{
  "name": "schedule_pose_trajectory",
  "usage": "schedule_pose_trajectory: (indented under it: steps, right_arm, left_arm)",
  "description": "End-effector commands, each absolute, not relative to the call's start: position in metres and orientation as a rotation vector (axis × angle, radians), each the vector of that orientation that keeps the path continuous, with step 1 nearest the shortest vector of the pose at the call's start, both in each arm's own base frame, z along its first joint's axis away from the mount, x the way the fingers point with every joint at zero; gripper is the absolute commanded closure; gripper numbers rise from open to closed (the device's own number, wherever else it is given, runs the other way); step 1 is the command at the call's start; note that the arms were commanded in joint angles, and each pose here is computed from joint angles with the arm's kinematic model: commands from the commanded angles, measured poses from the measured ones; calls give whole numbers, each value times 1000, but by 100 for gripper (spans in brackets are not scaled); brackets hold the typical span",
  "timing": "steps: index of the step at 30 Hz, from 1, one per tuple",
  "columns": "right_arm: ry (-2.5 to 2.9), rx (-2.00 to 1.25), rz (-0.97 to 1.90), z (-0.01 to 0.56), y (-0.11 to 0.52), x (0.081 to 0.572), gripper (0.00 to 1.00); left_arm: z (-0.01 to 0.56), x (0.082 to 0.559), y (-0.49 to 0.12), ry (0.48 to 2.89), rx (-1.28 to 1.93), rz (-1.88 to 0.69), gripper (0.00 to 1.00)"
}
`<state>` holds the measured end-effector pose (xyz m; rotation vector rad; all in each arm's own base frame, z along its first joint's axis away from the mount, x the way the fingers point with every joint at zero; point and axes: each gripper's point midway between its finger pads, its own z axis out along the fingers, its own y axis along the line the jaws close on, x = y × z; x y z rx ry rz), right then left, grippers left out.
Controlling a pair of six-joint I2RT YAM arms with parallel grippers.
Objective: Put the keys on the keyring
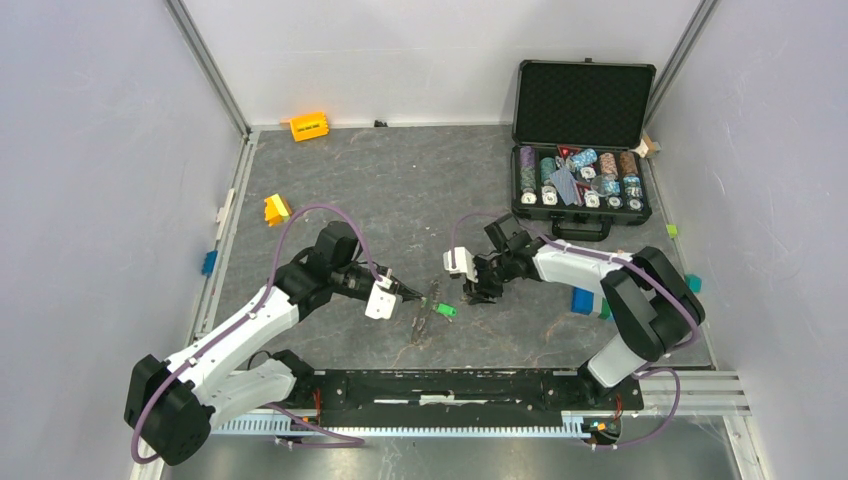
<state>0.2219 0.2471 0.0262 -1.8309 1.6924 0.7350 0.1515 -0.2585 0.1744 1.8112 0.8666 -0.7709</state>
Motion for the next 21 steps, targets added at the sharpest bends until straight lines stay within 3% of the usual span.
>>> schedule_pose_trajectory:
  steps: [1,21]
  right_arm:
    - [1621,-1877,762,31,259,222,53]
    - [1544,-1903,743,39,267,223,51]
  left_arm:
    - [183,153,-258,839,1790,-754,98]
    - [181,151,-255,846,1788,-758,98]
